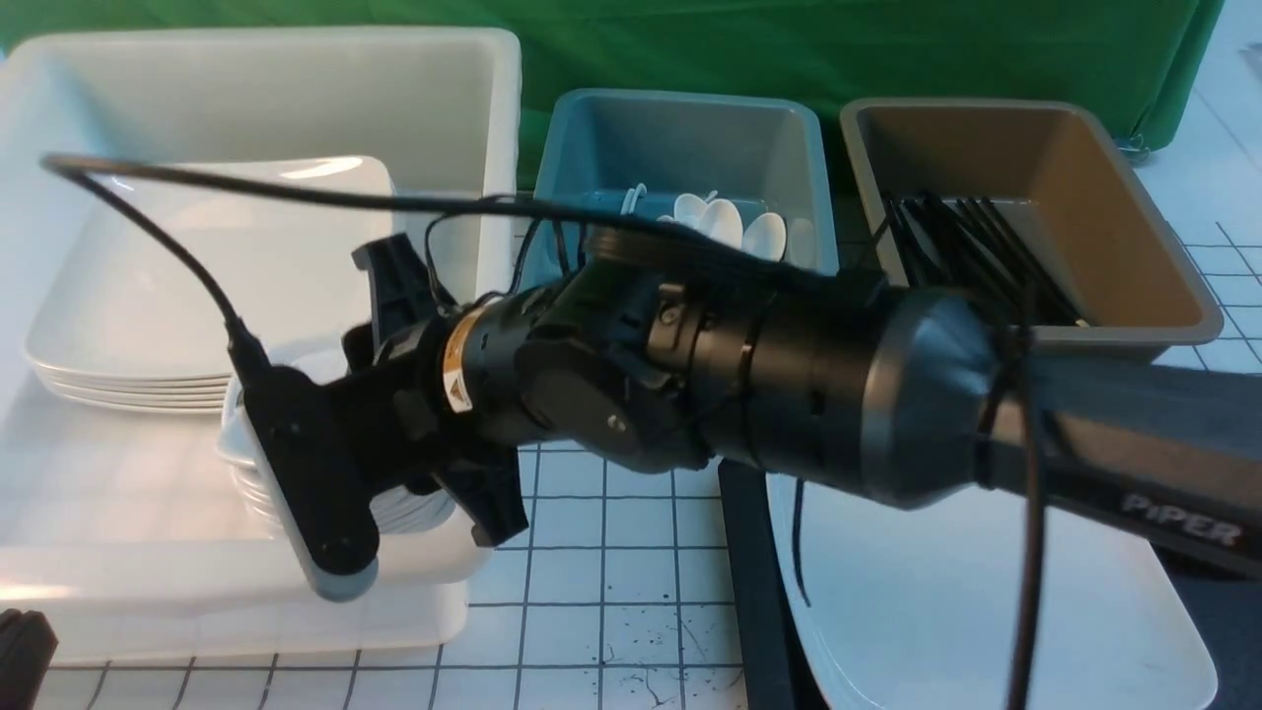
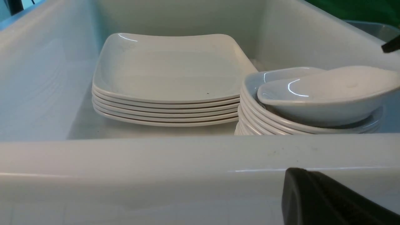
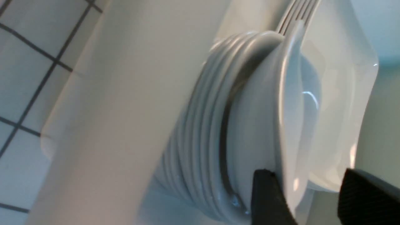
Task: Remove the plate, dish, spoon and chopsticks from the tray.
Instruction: Use the right arm to put the small plate into the large storage box on the left, then use the right arm to grab a small plate from the dinner plate
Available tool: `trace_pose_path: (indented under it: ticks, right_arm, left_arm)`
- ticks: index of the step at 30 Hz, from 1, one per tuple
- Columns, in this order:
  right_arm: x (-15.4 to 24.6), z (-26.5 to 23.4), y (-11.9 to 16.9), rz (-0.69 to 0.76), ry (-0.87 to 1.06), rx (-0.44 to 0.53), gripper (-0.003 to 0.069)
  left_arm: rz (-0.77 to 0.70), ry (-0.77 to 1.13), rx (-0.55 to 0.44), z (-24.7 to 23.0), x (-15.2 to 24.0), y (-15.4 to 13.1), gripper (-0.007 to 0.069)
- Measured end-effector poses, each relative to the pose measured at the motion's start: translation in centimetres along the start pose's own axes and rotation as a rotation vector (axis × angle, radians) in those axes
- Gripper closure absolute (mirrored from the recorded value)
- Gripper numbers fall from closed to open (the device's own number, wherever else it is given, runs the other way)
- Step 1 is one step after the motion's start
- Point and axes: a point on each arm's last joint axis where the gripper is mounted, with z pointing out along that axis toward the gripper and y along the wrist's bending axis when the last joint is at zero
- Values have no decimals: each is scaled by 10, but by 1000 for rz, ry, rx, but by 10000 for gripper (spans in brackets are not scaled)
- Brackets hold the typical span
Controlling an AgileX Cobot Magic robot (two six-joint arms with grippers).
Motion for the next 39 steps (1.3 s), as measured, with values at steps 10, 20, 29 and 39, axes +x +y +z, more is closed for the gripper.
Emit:
trace_pose_path:
  ticks: [10,20,29,39]
  right_arm:
    - [-1,-35,-14,117,10,7,216]
    - [3,-89,-26,465,79,-12,406]
    - [39,-199,-26,887,388,8,650]
    - [138,-242,24,1237,709,84,652]
  left_arm:
    - [0,0,0,0,0,0,620]
    - [17,0,0,0,0,0,620]
    - [12,0,1,0,0,0,620]
    - [17,0,0,0,0,0,620]
